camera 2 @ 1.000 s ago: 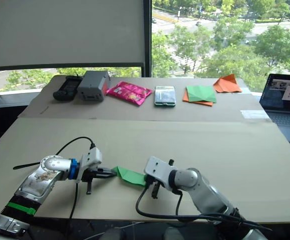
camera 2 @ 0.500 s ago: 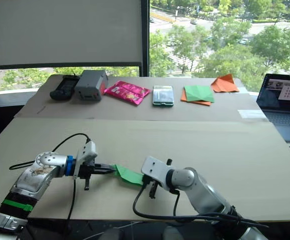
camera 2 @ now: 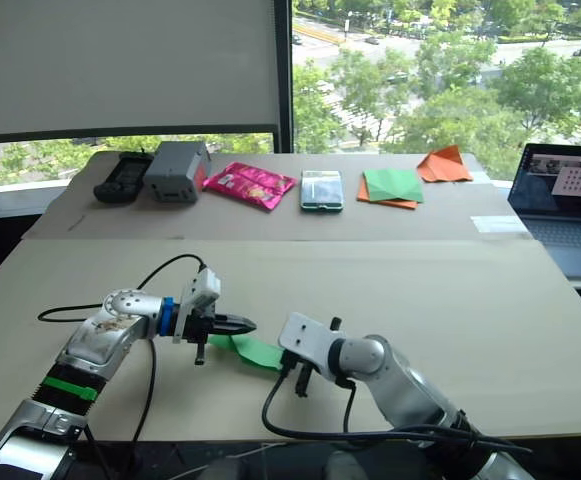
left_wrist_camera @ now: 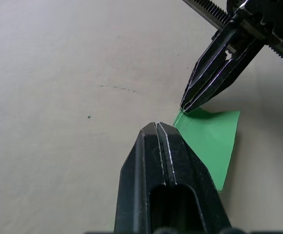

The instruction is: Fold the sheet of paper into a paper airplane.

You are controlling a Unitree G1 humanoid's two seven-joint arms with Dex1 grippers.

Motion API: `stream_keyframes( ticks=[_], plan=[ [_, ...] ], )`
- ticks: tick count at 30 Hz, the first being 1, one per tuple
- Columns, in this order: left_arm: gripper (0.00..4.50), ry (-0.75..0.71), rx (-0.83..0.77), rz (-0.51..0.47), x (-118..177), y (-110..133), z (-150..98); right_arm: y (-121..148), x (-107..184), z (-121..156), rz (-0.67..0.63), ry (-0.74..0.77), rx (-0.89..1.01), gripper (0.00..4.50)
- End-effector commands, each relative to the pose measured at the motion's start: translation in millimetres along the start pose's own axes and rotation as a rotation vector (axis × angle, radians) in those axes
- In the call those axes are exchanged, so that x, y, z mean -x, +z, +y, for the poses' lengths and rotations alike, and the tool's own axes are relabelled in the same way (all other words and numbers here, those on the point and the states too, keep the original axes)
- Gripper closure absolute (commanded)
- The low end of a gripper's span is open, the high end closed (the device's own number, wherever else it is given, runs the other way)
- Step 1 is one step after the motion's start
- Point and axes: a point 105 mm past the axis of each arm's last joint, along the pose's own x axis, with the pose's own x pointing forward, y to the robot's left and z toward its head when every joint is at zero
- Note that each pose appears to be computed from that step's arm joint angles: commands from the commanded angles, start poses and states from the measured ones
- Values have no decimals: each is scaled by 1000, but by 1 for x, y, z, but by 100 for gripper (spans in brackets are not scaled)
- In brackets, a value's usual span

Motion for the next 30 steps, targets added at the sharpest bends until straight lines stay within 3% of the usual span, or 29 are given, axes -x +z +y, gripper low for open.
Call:
stream_keyframes(
  ticks=[1, 17, 30],
  plan=[
    [450, -6, -66, 24, -4, -1, -1, -53, -5, 15, 219, 41, -105, 449],
    [450, -7, -80, 215, 4, -48, -1, -47, -6, 15, 212, 41, -112, 449],
    [450, 61, -36, 262, 37, -66, 2, -47, -6, 16, 213, 45, -116, 449]
  ],
)
